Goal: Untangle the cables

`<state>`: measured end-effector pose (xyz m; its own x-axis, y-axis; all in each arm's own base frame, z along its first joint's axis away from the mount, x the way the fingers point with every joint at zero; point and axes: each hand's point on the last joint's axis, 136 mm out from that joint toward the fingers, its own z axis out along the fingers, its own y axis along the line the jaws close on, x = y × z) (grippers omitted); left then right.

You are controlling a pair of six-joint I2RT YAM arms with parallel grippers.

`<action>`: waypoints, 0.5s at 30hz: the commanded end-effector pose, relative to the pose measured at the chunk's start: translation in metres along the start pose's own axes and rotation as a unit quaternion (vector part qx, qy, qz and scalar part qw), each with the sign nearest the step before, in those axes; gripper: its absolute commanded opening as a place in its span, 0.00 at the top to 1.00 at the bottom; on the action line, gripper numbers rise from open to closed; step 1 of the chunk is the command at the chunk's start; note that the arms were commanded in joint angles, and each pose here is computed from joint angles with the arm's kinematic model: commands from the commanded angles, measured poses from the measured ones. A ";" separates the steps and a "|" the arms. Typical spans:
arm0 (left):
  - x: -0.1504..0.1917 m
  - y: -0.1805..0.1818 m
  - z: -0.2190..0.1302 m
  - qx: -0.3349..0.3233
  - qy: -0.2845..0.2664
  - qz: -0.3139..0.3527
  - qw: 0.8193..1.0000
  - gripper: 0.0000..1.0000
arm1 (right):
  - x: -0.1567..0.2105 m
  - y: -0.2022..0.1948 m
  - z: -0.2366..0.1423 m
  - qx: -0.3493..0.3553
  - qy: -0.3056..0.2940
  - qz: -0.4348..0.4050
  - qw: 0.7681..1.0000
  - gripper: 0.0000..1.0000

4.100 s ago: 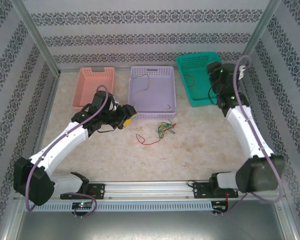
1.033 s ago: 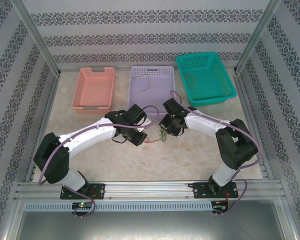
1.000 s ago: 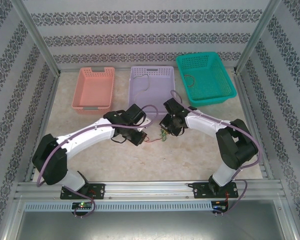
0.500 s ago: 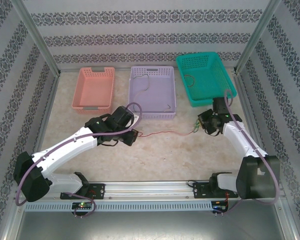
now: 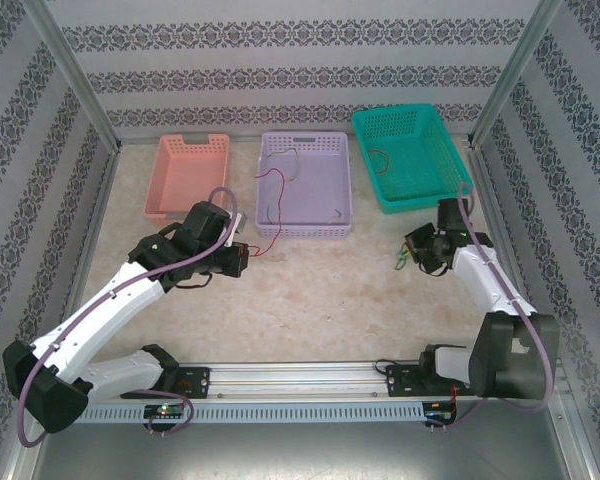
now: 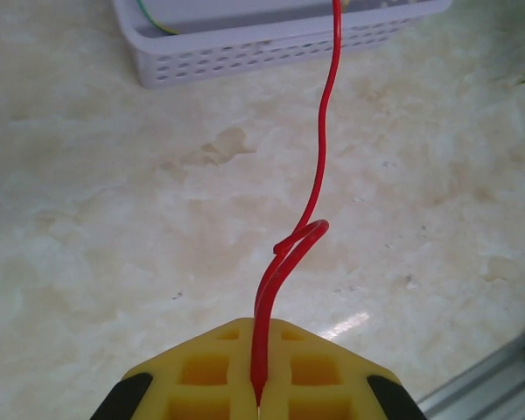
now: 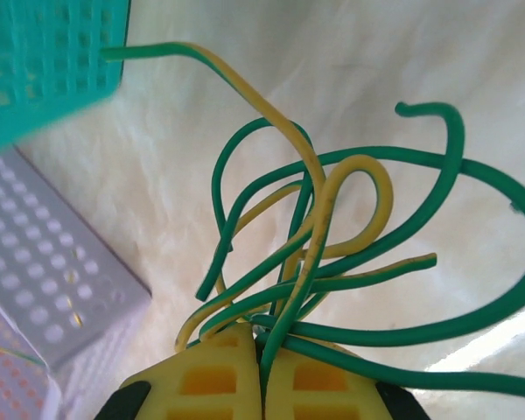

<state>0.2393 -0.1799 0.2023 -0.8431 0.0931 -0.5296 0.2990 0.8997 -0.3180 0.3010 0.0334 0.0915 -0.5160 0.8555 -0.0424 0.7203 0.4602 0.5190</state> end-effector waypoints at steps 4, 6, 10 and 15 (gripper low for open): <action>-0.022 -0.029 -0.004 0.073 -0.020 -0.012 0.997 1.00 | 0.038 0.004 0.022 0.023 0.047 -0.037 0.998 0.69; -0.024 -0.036 -0.002 0.090 -0.020 -0.015 0.996 1.00 | 0.043 0.014 0.013 0.018 0.039 -0.066 0.997 0.56; -0.031 -0.046 0.003 0.117 -0.025 -0.025 0.992 1.00 | 0.052 0.046 -0.028 -0.028 -0.009 -0.127 0.991 0.46; -0.044 -0.054 0.011 0.133 -0.028 -0.040 0.990 1.00 | 0.079 0.071 -0.077 -0.101 -0.066 -0.171 0.978 0.44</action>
<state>0.2503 -0.2240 0.2089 -0.8661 0.0531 -0.4970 0.3325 0.8037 -0.4935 0.2816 0.1210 0.1670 -0.6985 0.6667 -0.2600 0.4149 0.6734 0.6119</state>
